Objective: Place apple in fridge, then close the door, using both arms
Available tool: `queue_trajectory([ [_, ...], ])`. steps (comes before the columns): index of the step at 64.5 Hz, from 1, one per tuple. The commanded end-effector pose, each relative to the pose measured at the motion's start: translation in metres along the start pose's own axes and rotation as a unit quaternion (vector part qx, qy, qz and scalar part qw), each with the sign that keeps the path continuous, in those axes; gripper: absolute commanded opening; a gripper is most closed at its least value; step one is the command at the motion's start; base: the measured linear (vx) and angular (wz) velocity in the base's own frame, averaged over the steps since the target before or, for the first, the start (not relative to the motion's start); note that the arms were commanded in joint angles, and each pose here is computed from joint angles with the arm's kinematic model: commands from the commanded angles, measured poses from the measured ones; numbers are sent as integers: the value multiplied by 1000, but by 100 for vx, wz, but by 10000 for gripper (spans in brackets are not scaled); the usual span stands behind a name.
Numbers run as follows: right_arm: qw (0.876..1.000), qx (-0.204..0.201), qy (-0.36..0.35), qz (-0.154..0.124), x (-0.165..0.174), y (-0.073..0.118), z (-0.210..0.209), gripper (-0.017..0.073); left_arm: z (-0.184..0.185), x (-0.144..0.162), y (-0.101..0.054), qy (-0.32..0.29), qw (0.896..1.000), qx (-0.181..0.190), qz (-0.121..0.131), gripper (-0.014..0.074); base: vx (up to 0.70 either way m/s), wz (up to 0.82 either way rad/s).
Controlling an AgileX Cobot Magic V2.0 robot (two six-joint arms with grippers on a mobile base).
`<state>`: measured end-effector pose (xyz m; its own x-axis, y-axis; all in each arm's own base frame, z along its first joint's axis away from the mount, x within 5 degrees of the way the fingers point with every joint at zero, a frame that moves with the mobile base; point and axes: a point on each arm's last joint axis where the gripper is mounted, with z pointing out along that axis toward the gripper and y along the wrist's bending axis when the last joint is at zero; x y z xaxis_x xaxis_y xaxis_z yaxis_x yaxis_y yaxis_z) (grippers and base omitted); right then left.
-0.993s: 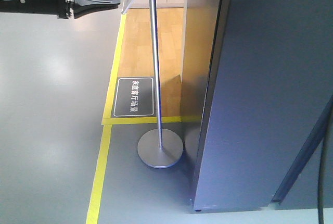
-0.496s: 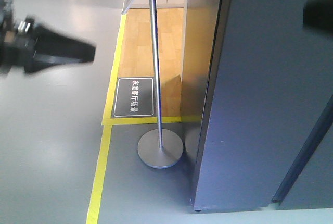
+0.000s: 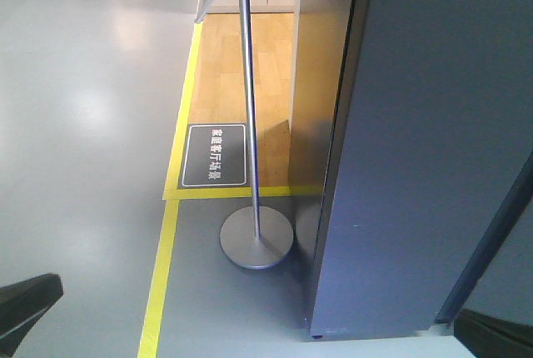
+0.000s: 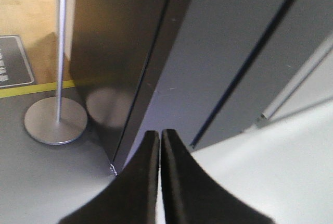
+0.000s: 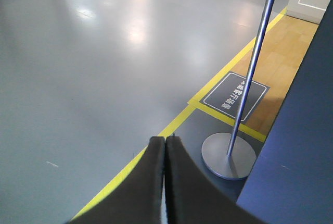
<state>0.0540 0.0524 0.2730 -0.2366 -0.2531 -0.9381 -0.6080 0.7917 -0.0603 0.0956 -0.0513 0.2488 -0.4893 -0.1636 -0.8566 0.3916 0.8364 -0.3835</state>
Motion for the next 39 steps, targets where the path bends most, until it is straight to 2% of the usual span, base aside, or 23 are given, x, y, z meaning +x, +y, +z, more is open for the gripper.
queue_trajectory([
  [1, 999, 15, -37, 4, -6, 0, -4, -6, -4, -2, 3, -48, 998, -14, -32, -8, 0, 0],
  [16, 999, 4, -44, 9, -7, 3, -5, -3, -5, -2, 3, -53, 998, -17, -29, -8, 0, 0],
  [39, 999, 4, -44, 9, -7, 3, -5, -3, -5, 1, 0, -36, 999, 1, -29, -8, 0, 0],
])
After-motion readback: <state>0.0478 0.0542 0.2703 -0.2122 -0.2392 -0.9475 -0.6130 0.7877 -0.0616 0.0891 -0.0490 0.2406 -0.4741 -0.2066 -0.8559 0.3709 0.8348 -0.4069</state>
